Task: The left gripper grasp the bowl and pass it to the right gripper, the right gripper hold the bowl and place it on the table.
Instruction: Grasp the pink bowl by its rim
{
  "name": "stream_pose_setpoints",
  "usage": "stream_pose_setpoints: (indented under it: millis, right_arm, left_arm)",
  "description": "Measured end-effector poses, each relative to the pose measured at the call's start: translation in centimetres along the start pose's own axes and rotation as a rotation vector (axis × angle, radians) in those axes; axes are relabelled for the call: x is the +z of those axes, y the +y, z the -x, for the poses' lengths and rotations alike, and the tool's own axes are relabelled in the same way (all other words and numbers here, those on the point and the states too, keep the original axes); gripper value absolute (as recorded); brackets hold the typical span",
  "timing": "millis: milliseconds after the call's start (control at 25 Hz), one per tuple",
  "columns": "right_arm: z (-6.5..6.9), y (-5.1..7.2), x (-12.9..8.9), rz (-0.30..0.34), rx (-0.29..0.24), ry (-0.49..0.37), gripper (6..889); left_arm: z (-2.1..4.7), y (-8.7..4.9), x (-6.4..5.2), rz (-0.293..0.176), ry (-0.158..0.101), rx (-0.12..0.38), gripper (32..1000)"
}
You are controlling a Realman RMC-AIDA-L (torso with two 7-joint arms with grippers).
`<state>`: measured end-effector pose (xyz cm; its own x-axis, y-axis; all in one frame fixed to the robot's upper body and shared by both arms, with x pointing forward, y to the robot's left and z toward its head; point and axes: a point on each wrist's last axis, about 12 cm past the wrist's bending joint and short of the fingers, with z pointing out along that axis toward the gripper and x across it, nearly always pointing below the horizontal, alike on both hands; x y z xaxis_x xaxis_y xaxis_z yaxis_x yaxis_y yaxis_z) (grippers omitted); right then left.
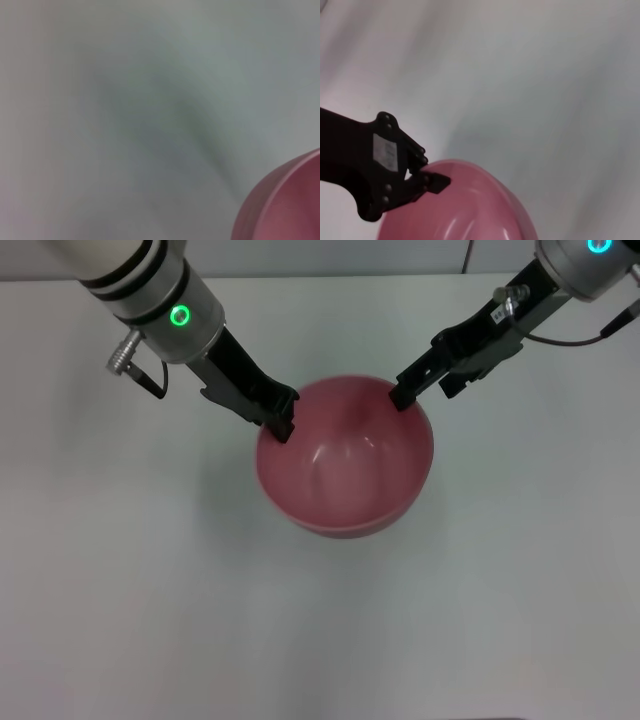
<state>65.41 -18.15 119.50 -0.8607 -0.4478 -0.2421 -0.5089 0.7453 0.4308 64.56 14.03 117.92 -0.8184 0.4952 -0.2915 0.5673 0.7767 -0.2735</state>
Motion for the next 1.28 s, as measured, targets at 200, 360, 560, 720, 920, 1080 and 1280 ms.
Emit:
stream_pose_setpoints:
  millis: [200, 360, 560, 720, 920, 1080, 1280]
  right_arm:
    - [0.3, 0.5, 0.2, 0.001, -0.013, 0.004, 845]
    - [0.3, 0.5, 0.3, 0.001, -0.018, 0.005, 845]
    - [0.2, 0.6, 0.6, 0.001, -0.023, 0.011, 826]
    - [0.2, 0.7, 0.8, 0.002, -0.031, 0.015, 808]
    - [0.1, 0.8, 0.9, 0.002, -0.037, 0.020, 785]
    - [0.1, 0.8, 1.1, 0.002, -0.042, 0.022, 766]
    - [0.1, 0.8, 1.4, -0.013, -0.050, 0.026, 743]
  left_arm:
    - [0.37, -0.3, -0.1, 0.000, -0.004, 0.011, 78]
    - [0.69, -0.6, -0.3, 0.001, -0.009, 0.018, 81]
    - [0.81, -0.6, -0.3, 0.002, -0.012, 0.020, 84]
    - [0.99, -0.8, -0.4, 0.001, -0.015, 0.025, 87]
    - [1.12, -0.9, -0.5, 0.000, -0.016, 0.029, 91]
    - [1.19, -1.0, -0.6, 0.001, -0.019, 0.032, 93]
    - [1.32, -1.2, -0.7, -0.014, -0.029, 0.033, 97]
